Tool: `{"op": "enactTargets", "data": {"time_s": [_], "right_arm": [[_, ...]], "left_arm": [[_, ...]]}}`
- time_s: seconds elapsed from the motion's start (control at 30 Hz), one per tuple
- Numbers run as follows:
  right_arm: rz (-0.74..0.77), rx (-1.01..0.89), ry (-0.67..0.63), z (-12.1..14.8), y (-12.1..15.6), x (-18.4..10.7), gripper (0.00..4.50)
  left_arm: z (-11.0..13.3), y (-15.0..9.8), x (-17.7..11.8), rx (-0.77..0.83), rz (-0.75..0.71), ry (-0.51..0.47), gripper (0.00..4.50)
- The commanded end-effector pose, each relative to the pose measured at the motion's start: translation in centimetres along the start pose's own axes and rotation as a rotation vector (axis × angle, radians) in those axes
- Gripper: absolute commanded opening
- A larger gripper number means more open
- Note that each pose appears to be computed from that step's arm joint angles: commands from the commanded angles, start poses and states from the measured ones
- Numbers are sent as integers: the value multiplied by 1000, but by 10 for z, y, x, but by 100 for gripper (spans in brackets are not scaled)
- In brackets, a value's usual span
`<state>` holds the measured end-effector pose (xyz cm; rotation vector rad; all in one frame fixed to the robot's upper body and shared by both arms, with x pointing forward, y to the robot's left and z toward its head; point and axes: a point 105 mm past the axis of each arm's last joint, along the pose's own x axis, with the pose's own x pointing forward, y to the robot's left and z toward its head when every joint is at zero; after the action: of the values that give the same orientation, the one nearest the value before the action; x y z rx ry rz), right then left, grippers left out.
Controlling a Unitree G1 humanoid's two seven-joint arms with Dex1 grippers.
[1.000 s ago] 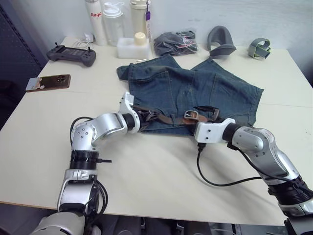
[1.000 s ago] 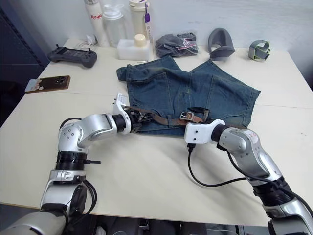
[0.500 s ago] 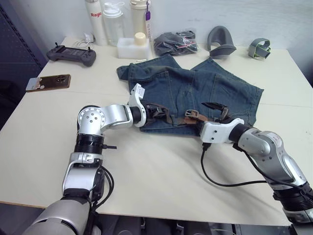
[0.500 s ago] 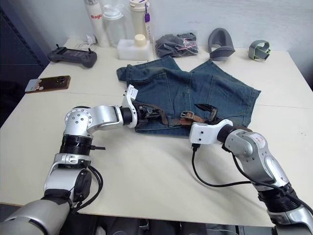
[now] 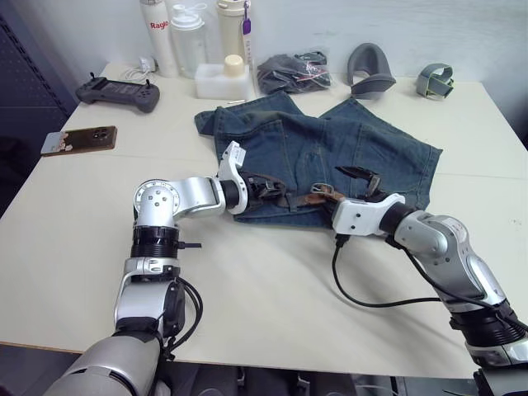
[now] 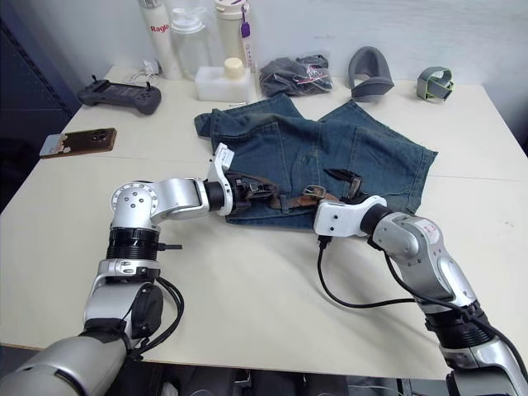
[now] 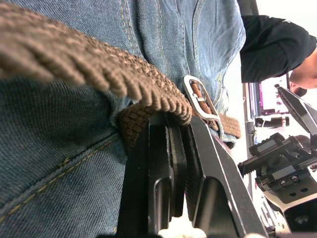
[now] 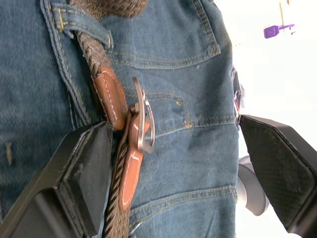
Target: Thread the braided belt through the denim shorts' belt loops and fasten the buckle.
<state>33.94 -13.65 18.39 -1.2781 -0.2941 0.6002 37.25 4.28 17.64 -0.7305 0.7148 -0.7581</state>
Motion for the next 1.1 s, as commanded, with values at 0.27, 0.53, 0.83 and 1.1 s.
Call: {"op": "enactTargets", "data": {"time_s": [0.27, 0.53, 0.83, 1.1], "right_arm": [[-141, -8, -145, 33, -25, 19, 436], [-122, -16, -165, 34, -26, 19, 436], [-35, -76, -117, 20, -15, 9, 436], [-7, -132, -109, 16, -13, 9, 436]], "left_arm": [[1, -8, -1, 19, -26, -20, 6], [1, -8, -1, 16, -28, -29, 6], [0, -8, 0, 8, -31, -36, 6], [1, -8, -1, 10, -30, -39, 6]]}}
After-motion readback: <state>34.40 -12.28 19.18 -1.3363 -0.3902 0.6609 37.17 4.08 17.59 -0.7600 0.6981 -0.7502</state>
